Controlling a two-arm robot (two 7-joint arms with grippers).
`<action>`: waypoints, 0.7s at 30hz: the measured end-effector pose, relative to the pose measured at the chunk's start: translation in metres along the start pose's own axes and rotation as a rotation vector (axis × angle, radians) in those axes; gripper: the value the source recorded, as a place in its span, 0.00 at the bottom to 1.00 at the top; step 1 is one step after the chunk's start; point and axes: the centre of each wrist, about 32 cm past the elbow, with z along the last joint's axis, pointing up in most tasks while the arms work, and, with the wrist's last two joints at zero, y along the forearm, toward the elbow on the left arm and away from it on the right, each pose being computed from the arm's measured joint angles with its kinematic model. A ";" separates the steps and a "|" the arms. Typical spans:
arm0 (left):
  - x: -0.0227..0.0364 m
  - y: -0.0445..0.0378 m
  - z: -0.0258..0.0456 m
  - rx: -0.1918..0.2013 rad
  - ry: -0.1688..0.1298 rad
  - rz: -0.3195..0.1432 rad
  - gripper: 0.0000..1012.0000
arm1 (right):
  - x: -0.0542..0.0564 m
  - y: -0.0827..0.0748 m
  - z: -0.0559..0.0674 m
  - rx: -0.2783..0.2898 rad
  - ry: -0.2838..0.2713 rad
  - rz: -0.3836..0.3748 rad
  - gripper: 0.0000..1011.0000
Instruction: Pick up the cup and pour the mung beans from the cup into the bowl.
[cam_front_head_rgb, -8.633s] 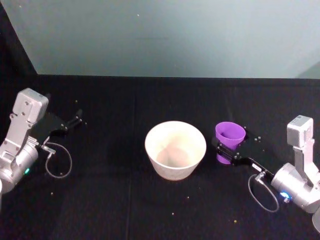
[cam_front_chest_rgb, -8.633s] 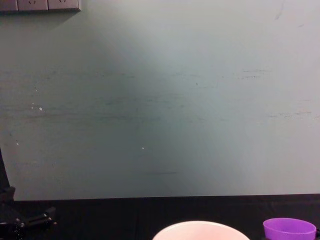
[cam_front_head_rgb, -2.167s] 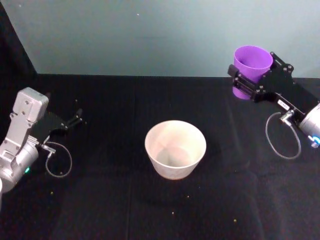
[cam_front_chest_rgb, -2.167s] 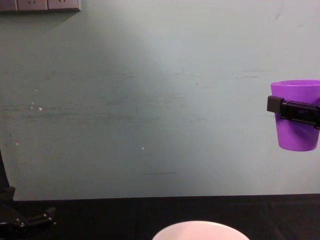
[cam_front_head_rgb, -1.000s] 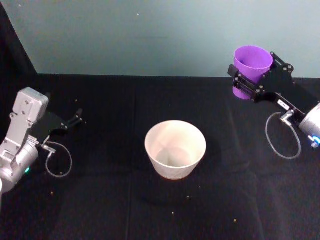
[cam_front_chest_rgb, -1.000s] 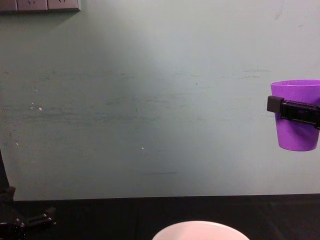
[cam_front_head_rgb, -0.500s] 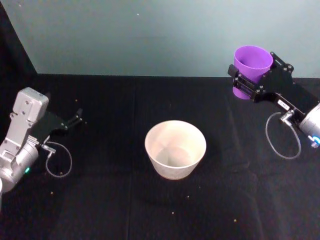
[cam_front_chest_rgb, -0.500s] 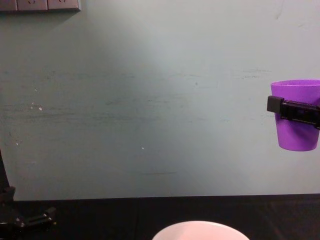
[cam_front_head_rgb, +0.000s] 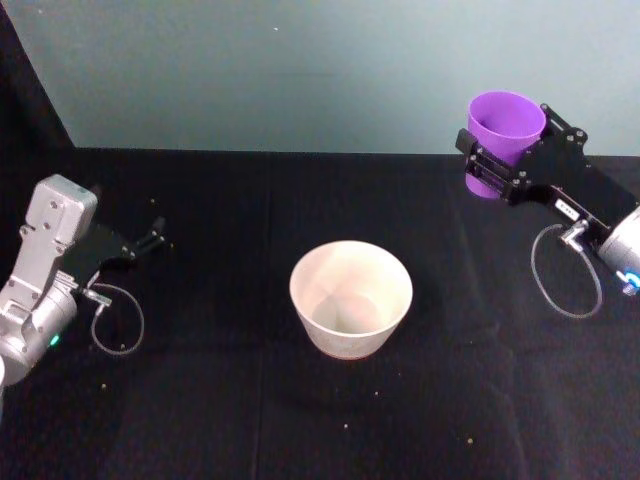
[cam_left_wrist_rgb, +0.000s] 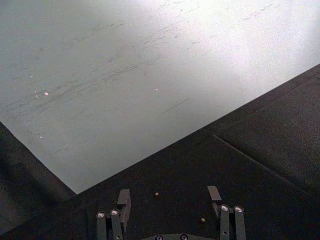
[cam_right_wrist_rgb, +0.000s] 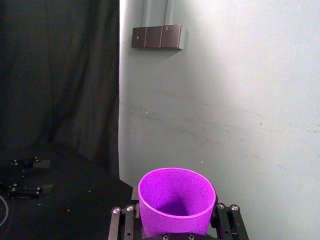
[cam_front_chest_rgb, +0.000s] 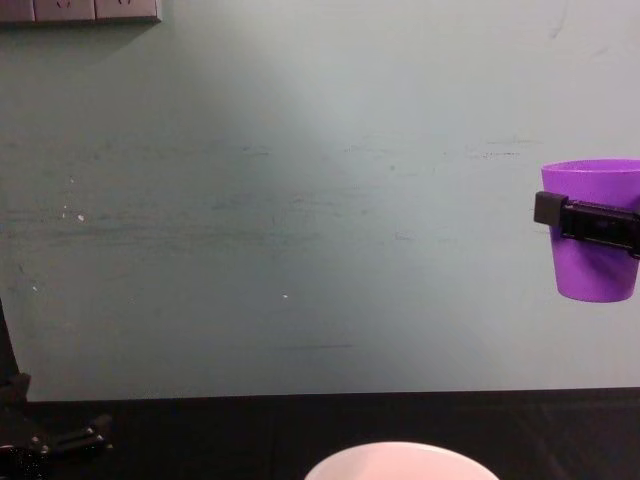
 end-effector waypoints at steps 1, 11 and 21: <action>0.0000 0.0000 0.0000 0.000 0.000 0.000 0.99 | 0.000 0.000 0.000 0.000 0.000 0.000 0.75; 0.0000 0.0000 0.0000 0.000 0.000 0.000 0.99 | 0.000 0.000 0.000 0.000 0.000 0.000 0.75; 0.0000 0.0000 0.0000 0.000 0.000 0.000 0.99 | 0.000 0.000 0.000 0.000 0.000 0.000 0.75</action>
